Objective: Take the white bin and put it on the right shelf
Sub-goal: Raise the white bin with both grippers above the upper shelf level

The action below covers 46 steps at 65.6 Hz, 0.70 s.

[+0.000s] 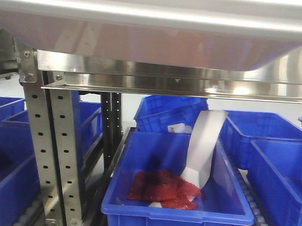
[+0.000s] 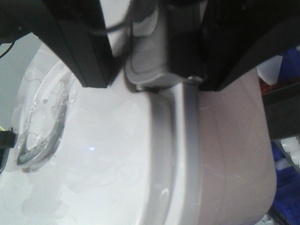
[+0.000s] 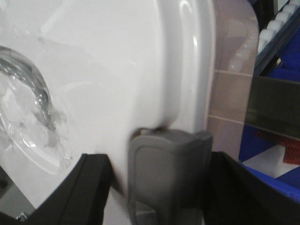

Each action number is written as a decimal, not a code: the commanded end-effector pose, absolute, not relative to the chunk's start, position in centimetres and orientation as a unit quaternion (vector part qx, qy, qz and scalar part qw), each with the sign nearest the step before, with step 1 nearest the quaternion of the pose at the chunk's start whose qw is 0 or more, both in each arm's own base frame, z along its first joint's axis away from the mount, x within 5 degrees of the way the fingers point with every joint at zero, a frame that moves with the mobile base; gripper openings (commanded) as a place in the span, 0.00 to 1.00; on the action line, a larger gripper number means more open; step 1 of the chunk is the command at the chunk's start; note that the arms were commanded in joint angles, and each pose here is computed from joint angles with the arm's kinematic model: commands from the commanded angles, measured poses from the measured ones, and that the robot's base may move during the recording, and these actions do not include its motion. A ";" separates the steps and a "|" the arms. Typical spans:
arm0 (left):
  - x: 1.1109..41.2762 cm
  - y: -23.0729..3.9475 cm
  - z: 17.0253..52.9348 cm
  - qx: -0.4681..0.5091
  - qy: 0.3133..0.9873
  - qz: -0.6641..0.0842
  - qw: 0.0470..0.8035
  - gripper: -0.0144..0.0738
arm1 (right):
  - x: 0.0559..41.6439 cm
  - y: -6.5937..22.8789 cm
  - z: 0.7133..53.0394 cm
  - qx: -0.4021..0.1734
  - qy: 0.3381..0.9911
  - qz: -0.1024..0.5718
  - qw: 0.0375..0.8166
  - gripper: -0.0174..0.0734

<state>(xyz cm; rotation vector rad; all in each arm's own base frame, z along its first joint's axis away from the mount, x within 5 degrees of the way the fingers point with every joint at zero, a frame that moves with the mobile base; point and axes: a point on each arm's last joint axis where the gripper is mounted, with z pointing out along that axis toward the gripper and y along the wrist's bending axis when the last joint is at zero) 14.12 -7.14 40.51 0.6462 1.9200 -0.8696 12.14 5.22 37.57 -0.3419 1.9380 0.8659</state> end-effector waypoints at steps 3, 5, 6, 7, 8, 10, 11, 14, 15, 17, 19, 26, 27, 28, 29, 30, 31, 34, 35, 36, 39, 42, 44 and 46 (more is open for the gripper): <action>13.3 -8.5 42.2 0.284 0.729 -0.451 0.430 0.44 | 11.2 6.3 40.5 -0.136 0.719 0.460 0.503 0.59; 13.6 -8.5 42.1 0.279 0.729 -0.455 0.428 0.44 | 11.2 6.3 40.6 -0.134 0.718 0.459 0.506 0.59; 13.7 -8.5 42.1 0.277 0.729 -0.457 0.428 0.44 | 11.3 6.3 40.7 -0.133 0.717 0.458 0.508 0.59; 13.8 -8.6 42.1 0.274 0.729 -0.459 0.428 0.44 | 11.3 6.2 40.8 -0.132 0.717 0.456 0.511 0.59; 13.9 -8.5 42.1 0.272 0.729 -0.459 0.429 0.44 | 11.3 6.2 40.8 -0.131 0.716 0.456 0.512 0.59; 14.2 -8.6 42.1 0.265 0.727 -0.464 0.430 0.44 | 11.3 6.2 41.2 -0.128 0.711 0.457 0.519 0.59; 14.3 -8.6 42.1 0.263 0.726 -0.467 0.431 0.44 | 11.3 6.2 41.3 -0.127 0.710 0.456 0.521 0.59; 14.8 -8.6 42.1 0.253 0.726 -0.472 0.432 0.44 | 11.6 6.1 41.7 -0.120 0.705 0.457 0.529 0.59; 14.9 -8.6 42.1 0.250 0.726 -0.473 0.432 0.44 | 11.7 6.0 41.9 -0.117 0.703 0.458 0.531 0.59; 15.3 -8.6 42.0 0.244 0.725 -0.478 0.431 0.44 | 12.0 5.9 42.1 -0.111 0.701 0.459 0.534 0.59; 15.6 -8.6 42.0 0.239 0.725 -0.482 0.430 0.44 | 12.3 5.9 42.4 -0.109 0.699 0.459 0.537 0.59; 16.5 -8.7 41.8 0.224 0.721 -0.503 0.422 0.44 | 13.6 5.7 42.6 -0.105 0.704 0.464 0.527 0.59; 16.7 -8.7 41.8 0.223 0.719 -0.505 0.421 0.44 | 13.7 5.7 42.6 -0.105 0.705 0.466 0.525 0.59; 16.9 -8.8 41.7 0.222 0.717 -0.508 0.422 0.44 | 13.9 5.6 42.6 -0.104 0.705 0.467 0.523 0.59; 17.0 -8.8 41.8 0.221 0.714 -0.512 0.423 0.44 | 14.1 5.6 42.6 -0.103 0.706 0.469 0.521 0.59; 17.2 -8.8 41.7 0.221 0.712 -0.513 0.425 0.44 | 14.3 5.6 42.6 -0.102 0.707 0.470 0.519 0.59; 17.3 -8.8 41.7 0.220 0.710 -0.516 0.425 0.44 | 14.5 5.6 42.7 -0.101 0.707 0.471 0.518 0.59; 17.8 -8.8 41.8 0.214 0.704 -0.521 0.432 0.44 | 15.2 5.5 42.7 -0.094 0.707 0.477 0.514 0.59; 18.0 -8.8 41.7 0.210 0.703 -0.523 0.433 0.44 | 15.3 5.4 42.7 -0.092 0.706 0.479 0.513 0.59; 18.1 -8.8 41.8 0.208 0.702 -0.526 0.434 0.44 | 15.4 5.4 42.7 -0.092 0.706 0.479 0.513 0.59; 18.6 -8.8 41.7 0.199 0.699 -0.526 0.441 0.44 | 16.0 5.3 42.8 -0.086 0.706 0.484 0.511 0.59; 19.3 -8.7 41.5 0.187 0.699 -0.531 0.442 0.44 | 16.6 5.2 42.8 -0.080 0.707 0.485 0.508 0.59; 19.6 -8.7 41.5 0.180 0.696 -0.534 0.445 0.44 | 16.9 5.1 42.7 -0.078 0.707 0.486 0.507 0.59; 19.9 -8.7 41.4 0.175 0.695 -0.535 0.448 0.44 | 17.2 5.1 42.7 -0.075 0.708 0.488 0.504 0.59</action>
